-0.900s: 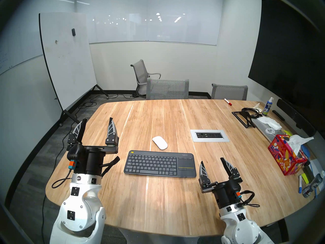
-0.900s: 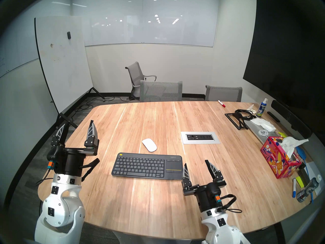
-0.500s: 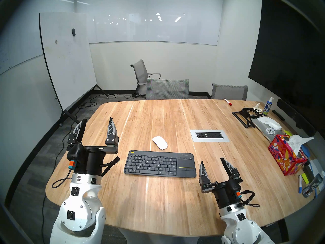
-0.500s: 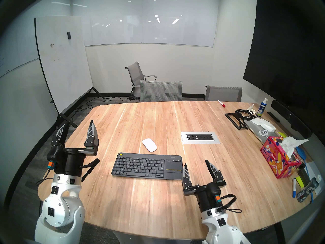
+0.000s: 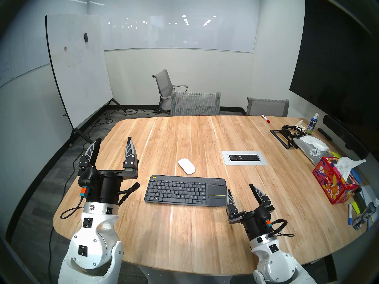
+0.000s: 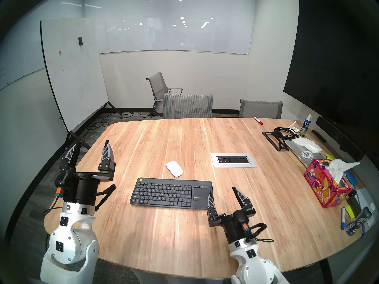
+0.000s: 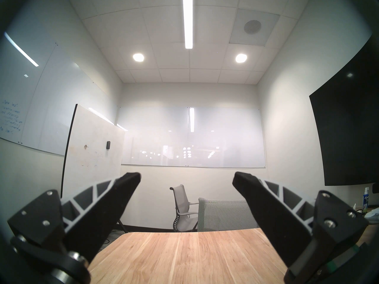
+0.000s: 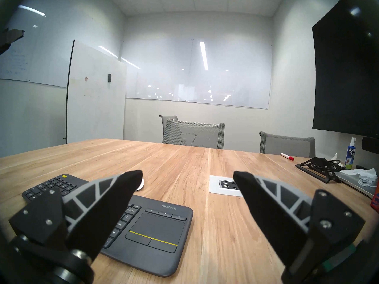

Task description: Put the mouse beside the keyboard

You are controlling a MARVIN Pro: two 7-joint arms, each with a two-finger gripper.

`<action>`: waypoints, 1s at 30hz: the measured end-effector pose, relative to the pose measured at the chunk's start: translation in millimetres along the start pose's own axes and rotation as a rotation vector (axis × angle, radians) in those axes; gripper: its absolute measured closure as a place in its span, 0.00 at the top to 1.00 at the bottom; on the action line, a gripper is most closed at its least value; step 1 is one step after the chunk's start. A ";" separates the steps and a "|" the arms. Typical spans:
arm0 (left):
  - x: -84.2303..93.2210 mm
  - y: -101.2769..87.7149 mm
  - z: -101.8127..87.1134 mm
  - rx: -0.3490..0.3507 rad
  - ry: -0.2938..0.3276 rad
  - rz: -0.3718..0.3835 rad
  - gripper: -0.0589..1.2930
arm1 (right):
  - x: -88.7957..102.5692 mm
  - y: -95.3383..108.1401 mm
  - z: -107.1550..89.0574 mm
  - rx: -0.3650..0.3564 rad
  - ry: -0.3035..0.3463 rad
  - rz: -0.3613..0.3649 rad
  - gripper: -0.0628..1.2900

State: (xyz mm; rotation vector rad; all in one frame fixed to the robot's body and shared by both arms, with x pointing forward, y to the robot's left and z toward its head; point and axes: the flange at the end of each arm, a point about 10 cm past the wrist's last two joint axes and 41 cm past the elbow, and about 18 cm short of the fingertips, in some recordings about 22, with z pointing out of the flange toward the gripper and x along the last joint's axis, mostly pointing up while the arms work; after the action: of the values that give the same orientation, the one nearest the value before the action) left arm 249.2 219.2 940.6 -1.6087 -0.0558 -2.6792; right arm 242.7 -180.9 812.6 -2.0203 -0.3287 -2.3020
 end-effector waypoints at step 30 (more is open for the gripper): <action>-0.3 0.0 -0.1 0.000 -0.001 0.000 0.97 | 7.4 -43.0 80.1 0.019 0.018 -0.026 0.95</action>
State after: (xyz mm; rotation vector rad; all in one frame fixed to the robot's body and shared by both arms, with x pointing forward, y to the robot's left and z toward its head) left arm 249.3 219.2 940.3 -1.6096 -0.0562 -2.6785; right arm 311.7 -122.3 824.3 -1.9973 -0.3767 -2.3217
